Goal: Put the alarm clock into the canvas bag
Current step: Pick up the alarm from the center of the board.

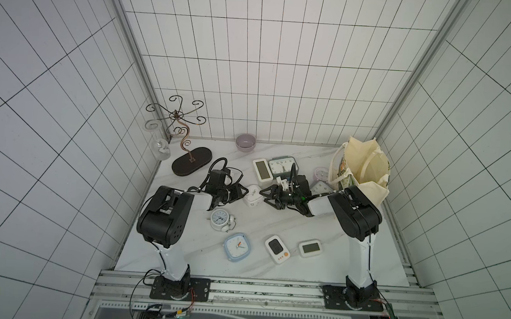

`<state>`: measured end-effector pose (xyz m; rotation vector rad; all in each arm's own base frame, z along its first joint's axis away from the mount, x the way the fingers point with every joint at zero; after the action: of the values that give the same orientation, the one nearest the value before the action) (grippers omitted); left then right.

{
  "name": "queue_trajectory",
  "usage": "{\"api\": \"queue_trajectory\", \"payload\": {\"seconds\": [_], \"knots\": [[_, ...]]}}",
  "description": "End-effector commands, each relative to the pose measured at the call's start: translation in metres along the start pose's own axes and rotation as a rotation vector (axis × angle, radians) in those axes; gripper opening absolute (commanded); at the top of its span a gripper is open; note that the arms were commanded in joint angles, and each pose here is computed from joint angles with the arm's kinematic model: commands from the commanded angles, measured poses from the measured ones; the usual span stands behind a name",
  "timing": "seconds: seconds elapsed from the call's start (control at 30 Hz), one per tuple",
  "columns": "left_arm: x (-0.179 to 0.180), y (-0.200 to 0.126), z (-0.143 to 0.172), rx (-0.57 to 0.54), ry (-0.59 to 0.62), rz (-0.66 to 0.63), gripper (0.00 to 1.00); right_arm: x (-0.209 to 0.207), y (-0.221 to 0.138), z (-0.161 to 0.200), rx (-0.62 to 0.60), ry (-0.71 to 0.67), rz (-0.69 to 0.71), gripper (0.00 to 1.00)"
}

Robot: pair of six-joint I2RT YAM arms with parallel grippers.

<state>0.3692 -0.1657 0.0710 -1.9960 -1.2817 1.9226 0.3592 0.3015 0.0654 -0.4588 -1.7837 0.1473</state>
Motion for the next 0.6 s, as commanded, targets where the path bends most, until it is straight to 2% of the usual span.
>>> {"api": "queue_trajectory", "payload": {"seconds": [0.0, 0.37, 0.57], "knots": [[0.000, 0.006, -0.001, 0.005, 0.007, 0.012, 0.45, -0.012, 0.007, 0.011, 0.032, 0.069, 0.003, 0.68], [-0.002, 0.012, 0.005, 0.036, 0.004, 0.028, 0.43, 0.004, 0.034, 0.008, 0.054, 0.058, -0.026, 0.62], [-0.002, 0.014, 0.008, 0.048, 0.003, 0.031, 0.41, 0.015, 0.036, -0.001, 0.012, 0.048, -0.066, 0.53]]}}
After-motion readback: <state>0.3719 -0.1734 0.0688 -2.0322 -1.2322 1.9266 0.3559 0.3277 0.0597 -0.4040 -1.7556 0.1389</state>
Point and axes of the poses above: each gripper's point midway between its finger pads, its own y axis out along the fingers, its own x axis along the line the jaws close on, z = x × y, the point moved 4 cm from there along -y, back along the fingers, and after that the axes turned 12 degrees about -y, right-handed, at the moved point
